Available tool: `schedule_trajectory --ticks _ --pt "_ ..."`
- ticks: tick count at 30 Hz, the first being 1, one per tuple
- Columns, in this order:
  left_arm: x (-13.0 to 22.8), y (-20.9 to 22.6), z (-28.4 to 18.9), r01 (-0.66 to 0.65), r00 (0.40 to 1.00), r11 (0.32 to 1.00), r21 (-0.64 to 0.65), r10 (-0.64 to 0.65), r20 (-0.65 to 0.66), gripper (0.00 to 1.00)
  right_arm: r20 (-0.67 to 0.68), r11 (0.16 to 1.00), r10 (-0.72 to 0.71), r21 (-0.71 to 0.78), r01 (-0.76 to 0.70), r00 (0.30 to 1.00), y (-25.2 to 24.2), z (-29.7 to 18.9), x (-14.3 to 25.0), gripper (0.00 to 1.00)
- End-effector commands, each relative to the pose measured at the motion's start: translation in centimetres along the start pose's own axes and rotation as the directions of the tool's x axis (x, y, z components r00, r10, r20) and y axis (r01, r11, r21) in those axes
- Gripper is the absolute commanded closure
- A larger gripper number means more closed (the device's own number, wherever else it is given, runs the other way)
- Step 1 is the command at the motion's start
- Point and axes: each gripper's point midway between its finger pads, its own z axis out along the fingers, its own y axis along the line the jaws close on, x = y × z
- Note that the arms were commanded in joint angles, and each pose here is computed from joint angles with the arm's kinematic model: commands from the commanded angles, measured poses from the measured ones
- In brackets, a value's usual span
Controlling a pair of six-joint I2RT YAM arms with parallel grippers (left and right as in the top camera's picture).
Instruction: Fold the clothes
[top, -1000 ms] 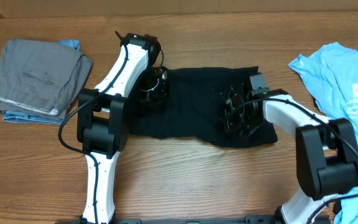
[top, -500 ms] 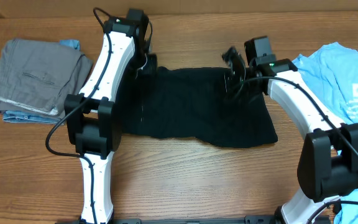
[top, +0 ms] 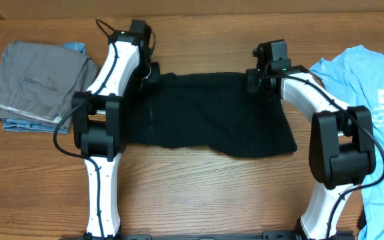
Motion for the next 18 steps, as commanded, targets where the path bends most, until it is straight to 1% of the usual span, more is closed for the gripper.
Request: schedule_trajectory --ticks 1,2,3,4,5,6,8,9,11,12,13,15,16,17,18 --pt "-0.5 2.8 1.0 0.035 0.999 0.998 -0.049 -0.035 -0.005 0.96 0.026 0.996 0.052 0.072 -0.053 0.998 -3.4 1.6 -0.5 0.83" --pt "-0.6 2.9 1.0 0.029 1.000 0.999 -0.041 -0.029 -0.003 0.96 0.029 0.995 0.060 0.075 -0.062 0.998 -3.9 1.9 -0.5 0.79" --pt "-0.7 2.8 0.8 0.014 1.000 1.000 -0.025 -0.014 -0.004 0.96 0.034 0.996 0.066 0.065 -0.068 0.997 -4.1 2.0 -0.7 0.67" --pt "-0.7 2.6 0.4 -0.008 1.000 1.000 -0.011 0.008 -0.003 0.96 0.044 0.996 0.068 0.061 -0.070 0.997 -4.2 1.9 -1.0 0.63" --pt "-0.9 2.5 -0.5 -0.018 1.000 1.000 -0.008 0.018 0.005 0.96 0.062 0.996 0.065 0.056 -0.069 0.996 -4.0 1.4 -1.6 0.51" --pt "-1.2 2.4 -1.6 -0.019 1.000 1.000 -0.005 0.019 0.018 0.96 0.076 0.996 0.063 0.053 -0.067 0.995 -3.9 0.9 -2.2 0.46" --pt "-2.3 1.8 -5.1 -0.023 0.996 1.000 0.008 0.023 0.081 0.96 0.112 0.997 0.055 0.040 -0.060 0.992 -3.3 -0.8 -4.0 0.43" --pt "-3.1 1.3 -7.9 -0.020 0.991 1.000 0.021 0.017 0.136 0.94 0.139 0.998 0.051 0.017 -0.054 0.989 -2.7 -2.4 -5.3 0.43" --pt "-3.8 0.8 -12.8 -0.027 0.974 0.999 0.038 0.018 0.226 0.80 0.183 0.999 0.046 -0.033 -0.041 0.982 -1.4 -5.3 -7.2 0.43" --pt "-3.8 0.7 -15.1 -0.017 0.965 0.999 0.047 0.004 0.263 0.69 0.204 0.997 0.044 -0.065 -0.031 0.978 -0.6 -7.3 -8.0 0.43" --pt "-3.6 0.8 -16.9 0.005 0.959 0.999 0.051 -0.019 0.284 0.44 0.216 0.995 0.042 -0.092 -0.023 0.975 0.2 -9.3 -8.5 0.43" --pt "-2.4 1.7 -18.8 0.057 0.959 0.997 0.060 -0.072 0.276 0.14 0.199 0.991 0.042 -0.131 -0.016 0.979 1.3 -12.8 -7.9 0.46" --pt "-1.8 2.4 -19.0 0.077 0.963 0.995 0.056 -0.088 0.256 0.04 0.184 0.989 0.043 -0.145 -0.016 0.982 1.6 -14.1 -7.4 0.51" --pt "-1.1 3.0 -18.9 0.092 0.969 0.994 0.054 -0.102 0.225 0.00 0.162 0.987 0.045 -0.160 -0.018 0.986 2.0 -15.2 -6.7 0.58" --pt "-0.2 3.8 -18.6 0.117 0.976 0.992 0.055 -0.125 0.177 0.00 0.132 0.984 0.045 -0.175 -0.022 0.990 2.4 -16.4 -5.7 0.66"
